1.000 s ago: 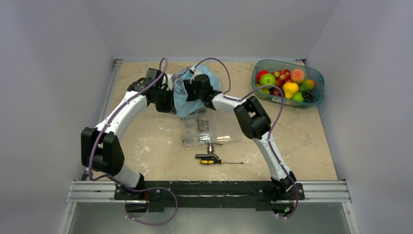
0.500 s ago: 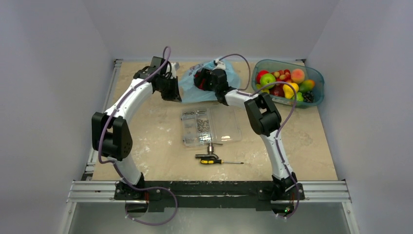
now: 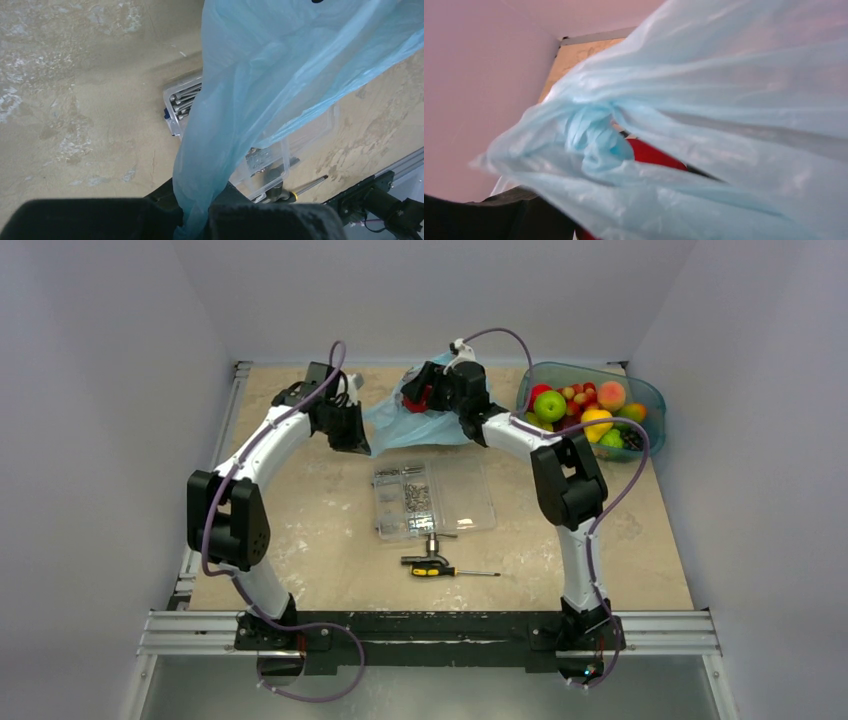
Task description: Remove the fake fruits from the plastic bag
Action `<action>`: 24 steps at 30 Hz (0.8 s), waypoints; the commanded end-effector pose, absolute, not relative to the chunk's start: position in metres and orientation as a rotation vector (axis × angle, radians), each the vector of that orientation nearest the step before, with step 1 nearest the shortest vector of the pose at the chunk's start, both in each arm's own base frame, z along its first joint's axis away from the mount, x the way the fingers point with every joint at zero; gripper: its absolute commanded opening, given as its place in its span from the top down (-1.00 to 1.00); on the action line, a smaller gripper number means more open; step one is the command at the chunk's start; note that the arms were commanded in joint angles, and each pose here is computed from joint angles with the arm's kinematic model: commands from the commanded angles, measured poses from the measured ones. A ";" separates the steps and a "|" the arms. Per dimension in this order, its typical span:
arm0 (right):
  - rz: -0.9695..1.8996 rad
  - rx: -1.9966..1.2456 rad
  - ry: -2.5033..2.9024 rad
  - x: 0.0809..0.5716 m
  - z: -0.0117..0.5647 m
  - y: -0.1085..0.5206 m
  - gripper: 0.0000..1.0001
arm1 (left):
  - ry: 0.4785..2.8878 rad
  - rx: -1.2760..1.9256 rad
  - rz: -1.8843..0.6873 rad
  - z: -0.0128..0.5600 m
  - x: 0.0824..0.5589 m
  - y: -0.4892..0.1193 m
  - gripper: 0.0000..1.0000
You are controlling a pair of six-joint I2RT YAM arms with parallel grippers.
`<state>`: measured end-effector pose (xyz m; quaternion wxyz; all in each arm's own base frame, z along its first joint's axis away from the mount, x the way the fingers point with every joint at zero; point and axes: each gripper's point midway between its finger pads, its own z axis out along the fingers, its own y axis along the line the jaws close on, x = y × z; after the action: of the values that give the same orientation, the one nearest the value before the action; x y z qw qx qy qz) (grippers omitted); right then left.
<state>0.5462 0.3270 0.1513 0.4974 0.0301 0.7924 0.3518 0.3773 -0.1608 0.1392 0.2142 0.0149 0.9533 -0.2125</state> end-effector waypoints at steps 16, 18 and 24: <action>0.650 -0.137 2.098 0.534 0.138 0.326 -0.97 | 2.701 0.059 -0.705 0.127 0.373 -0.190 1.00; 0.615 -0.153 2.114 0.528 0.143 0.319 -0.98 | 2.705 0.058 -0.712 0.127 0.373 -0.191 1.00; 0.830 -0.295 2.000 0.500 0.190 0.339 -0.98 | 2.693 0.062 -0.796 0.129 0.372 -0.201 1.00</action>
<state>0.5200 0.3223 0.1123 0.4181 -0.0626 0.8686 0.2586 0.3659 -0.1843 0.1141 0.1574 0.0153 0.9580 -0.2393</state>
